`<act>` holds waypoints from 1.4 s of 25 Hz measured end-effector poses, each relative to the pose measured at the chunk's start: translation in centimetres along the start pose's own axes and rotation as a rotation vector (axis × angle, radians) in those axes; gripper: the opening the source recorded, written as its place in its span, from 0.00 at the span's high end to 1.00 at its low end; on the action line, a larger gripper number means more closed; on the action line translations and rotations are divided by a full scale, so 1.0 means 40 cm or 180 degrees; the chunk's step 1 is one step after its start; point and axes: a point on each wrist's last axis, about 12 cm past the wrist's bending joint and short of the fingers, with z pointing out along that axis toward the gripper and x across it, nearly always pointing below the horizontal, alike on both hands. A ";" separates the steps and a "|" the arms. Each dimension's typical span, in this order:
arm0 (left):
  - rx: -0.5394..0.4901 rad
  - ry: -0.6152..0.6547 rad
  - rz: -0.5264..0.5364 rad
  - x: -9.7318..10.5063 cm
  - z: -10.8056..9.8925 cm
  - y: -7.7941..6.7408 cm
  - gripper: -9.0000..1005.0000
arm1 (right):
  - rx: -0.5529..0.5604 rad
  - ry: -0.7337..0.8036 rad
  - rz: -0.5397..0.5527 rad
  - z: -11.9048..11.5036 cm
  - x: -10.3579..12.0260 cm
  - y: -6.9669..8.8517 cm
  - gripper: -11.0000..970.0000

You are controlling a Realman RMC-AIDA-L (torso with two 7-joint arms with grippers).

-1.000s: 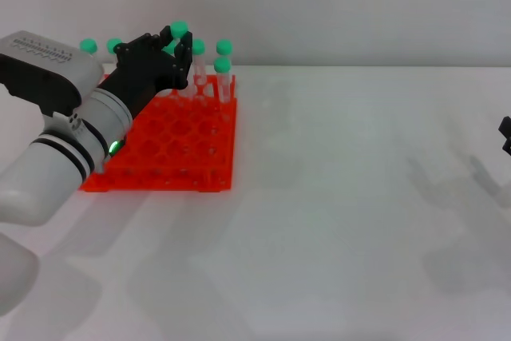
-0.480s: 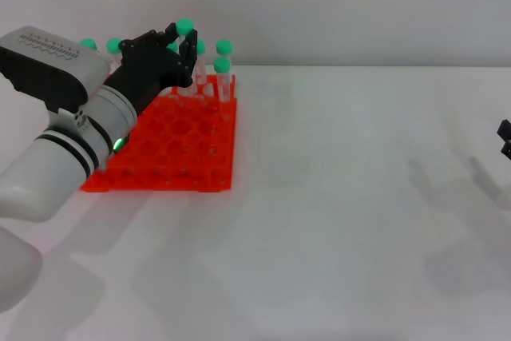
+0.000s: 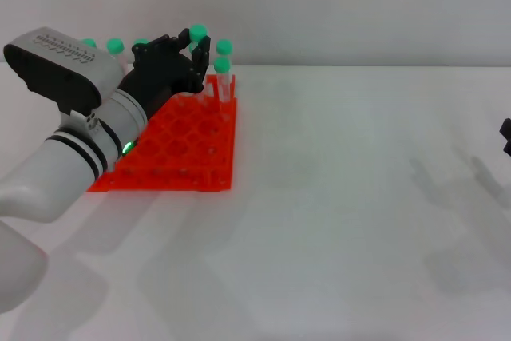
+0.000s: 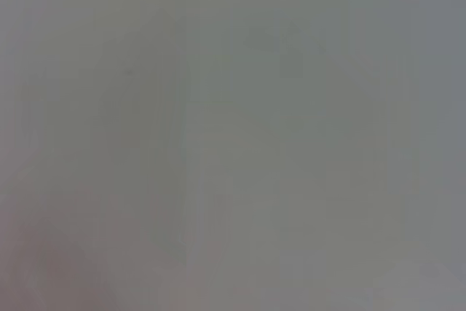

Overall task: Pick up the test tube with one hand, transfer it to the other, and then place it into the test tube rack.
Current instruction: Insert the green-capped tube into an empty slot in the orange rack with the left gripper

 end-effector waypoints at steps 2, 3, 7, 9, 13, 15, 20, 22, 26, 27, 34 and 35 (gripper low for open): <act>-0.0012 0.0035 -0.0002 0.003 0.000 0.001 0.73 | 0.0019 -0.0003 -0.0017 -0.002 0.000 -0.003 0.20; -0.0021 0.0055 -0.0003 0.006 -0.002 0.002 0.73 | 0.0027 -0.0003 -0.0023 -0.003 0.000 -0.004 0.20; -0.0045 0.0101 0.0006 0.014 -0.007 0.008 0.71 | 0.0038 0.0002 -0.0026 -0.006 0.000 -0.006 0.20; -0.0053 0.0109 0.0004 0.015 -0.006 0.009 0.71 | 0.0039 0.0003 -0.0025 -0.006 0.001 -0.006 0.20; -0.0086 0.0163 -0.0010 0.018 -0.004 0.012 0.70 | 0.0040 0.0002 -0.0024 -0.006 0.001 -0.006 0.20; -0.0101 0.0192 -0.0016 0.020 -0.005 0.014 0.69 | 0.0039 0.0002 -0.0024 -0.006 0.001 -0.006 0.20; -0.0119 0.0238 -0.0022 0.025 -0.006 0.016 0.67 | 0.0038 0.0001 -0.0024 -0.005 0.000 -0.006 0.20; -0.0134 0.0285 -0.0024 0.029 -0.006 0.016 0.67 | 0.0038 0.0001 -0.0024 -0.005 0.000 -0.006 0.20; -0.0166 0.0376 -0.0030 0.037 -0.006 0.019 0.66 | 0.0037 0.0002 -0.0018 -0.005 0.001 -0.004 0.20; -0.0166 0.0381 -0.0030 0.039 -0.007 0.018 0.65 | 0.0038 0.0003 -0.0017 -0.005 0.002 -0.004 0.20; -0.0157 0.0391 -0.0053 0.049 -0.019 0.015 0.63 | 0.0052 0.0022 -0.0008 -0.013 0.005 -0.005 0.20; -0.0168 0.0390 -0.0078 0.051 -0.023 0.016 0.63 | 0.0053 0.0023 -0.0006 -0.013 0.006 -0.005 0.20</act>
